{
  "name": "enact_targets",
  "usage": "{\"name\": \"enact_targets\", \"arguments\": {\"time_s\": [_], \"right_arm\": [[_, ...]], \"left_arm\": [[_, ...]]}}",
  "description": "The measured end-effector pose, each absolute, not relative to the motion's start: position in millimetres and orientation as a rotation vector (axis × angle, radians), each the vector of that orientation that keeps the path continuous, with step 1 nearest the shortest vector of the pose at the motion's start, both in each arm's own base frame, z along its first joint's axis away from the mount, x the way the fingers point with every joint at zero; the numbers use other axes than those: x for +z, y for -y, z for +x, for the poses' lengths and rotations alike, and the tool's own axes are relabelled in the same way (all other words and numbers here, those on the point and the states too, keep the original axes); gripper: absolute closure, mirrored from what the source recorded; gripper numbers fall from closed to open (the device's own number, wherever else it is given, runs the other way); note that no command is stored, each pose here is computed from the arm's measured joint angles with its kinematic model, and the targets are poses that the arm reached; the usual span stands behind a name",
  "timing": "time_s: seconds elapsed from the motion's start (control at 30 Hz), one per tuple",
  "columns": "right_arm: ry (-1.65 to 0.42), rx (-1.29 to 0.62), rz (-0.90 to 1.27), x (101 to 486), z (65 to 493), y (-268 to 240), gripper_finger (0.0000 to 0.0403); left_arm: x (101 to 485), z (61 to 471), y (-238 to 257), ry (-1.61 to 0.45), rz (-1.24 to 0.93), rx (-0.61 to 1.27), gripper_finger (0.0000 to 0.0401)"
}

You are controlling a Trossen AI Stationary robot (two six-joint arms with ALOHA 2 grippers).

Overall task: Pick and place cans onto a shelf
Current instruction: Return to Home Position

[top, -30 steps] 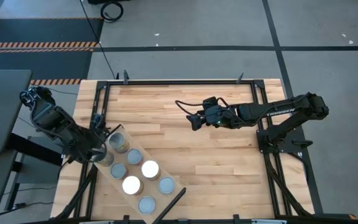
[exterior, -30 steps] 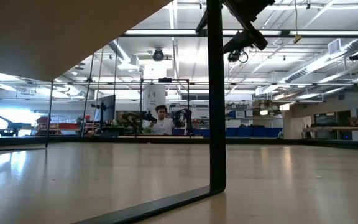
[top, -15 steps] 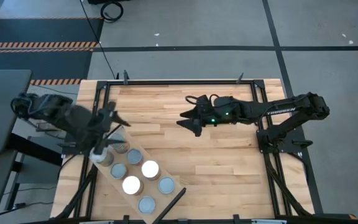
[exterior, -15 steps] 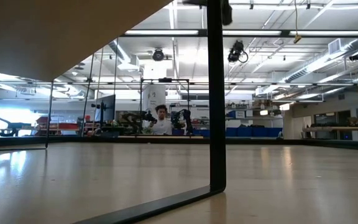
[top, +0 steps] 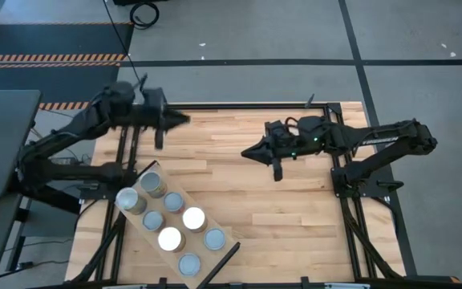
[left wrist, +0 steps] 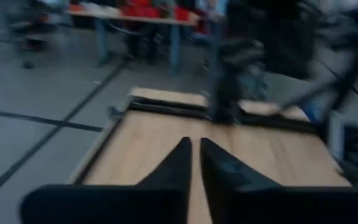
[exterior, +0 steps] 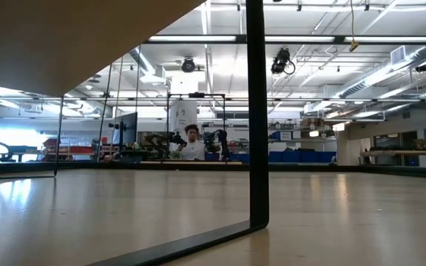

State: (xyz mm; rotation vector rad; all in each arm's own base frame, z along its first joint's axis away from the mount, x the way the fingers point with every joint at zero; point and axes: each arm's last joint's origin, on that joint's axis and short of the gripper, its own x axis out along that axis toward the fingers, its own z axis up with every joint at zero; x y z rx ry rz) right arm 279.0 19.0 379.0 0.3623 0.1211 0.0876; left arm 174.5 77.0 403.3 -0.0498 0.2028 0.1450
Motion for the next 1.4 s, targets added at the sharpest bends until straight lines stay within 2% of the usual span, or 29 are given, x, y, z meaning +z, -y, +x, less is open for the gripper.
{"name": "enact_targets", "arguments": {"time_s": [0.07, 0.13, 0.3, 0.4, 0.53, 0.73, 0.83, 1.03, 1.17, 1.4], "right_arm": [[-0.114, 0.117, 0.336, 380.2, 273.4, -17.9, 0.0395], [-0.104, 0.156, 0.324, 378.2, 266.6, -16.5, 0.0397], [0.001, 0.226, 0.313, 368.8, 245.3, -11.1, 0.0399], [0.034, 0.203, 0.348, 358.4, 229.8, -5.8, 0.0398], [0.031, 0.178, 0.415, 344.1, 209.2, -2.8, 0.0398], [-0.014, 0.181, 0.42, 317.0, 194.5, -5.1, 0.0386], [-0.029, 0.163, 0.487, 307.6, 194.7, -4.9, 0.038], [0.029, 0.2, 0.293, 287.9, 190.1, 5.1, 0.0381], [0.086, 0.283, 0.272, 274.4, 174.7, 16.0, 0.0382], [0.197, 0.296, 0.209, 257.6, 149.2, 21.6, 0.0383]], "left_arm": [[396.3, 169.6, -97.6, -0.161, -0.082, 0.211, 0.0385], [389.3, 162.0, -116.0, -0.117, -0.124, 0.257, 0.0394], [371.7, 140.9, -148.7, -0.061, -0.223, 0.37, 0.0393], [364.4, 132.5, -157.7, -0.071, -0.232, 0.428, 0.0397], [362.8, 122.7, -165.6, -0.078, -0.189, 0.489, 0.0395], [360.6, 112.0, -174.8, -0.118, -0.12, 0.7, 0.0393], [360.5, 110.3, -176.5, -0.093, -0.188, 0.785, 0.0393], [357.1, 115.2, -180.8, -0.119, -0.141, 0.686, 0.0394], [355.6, 116.3, -179.8, -0.099, -0.122, 0.594, 0.0395], [303.6, 122.1, -175.8, 0.114, -0.312, 0.554, 0.0398]]}}
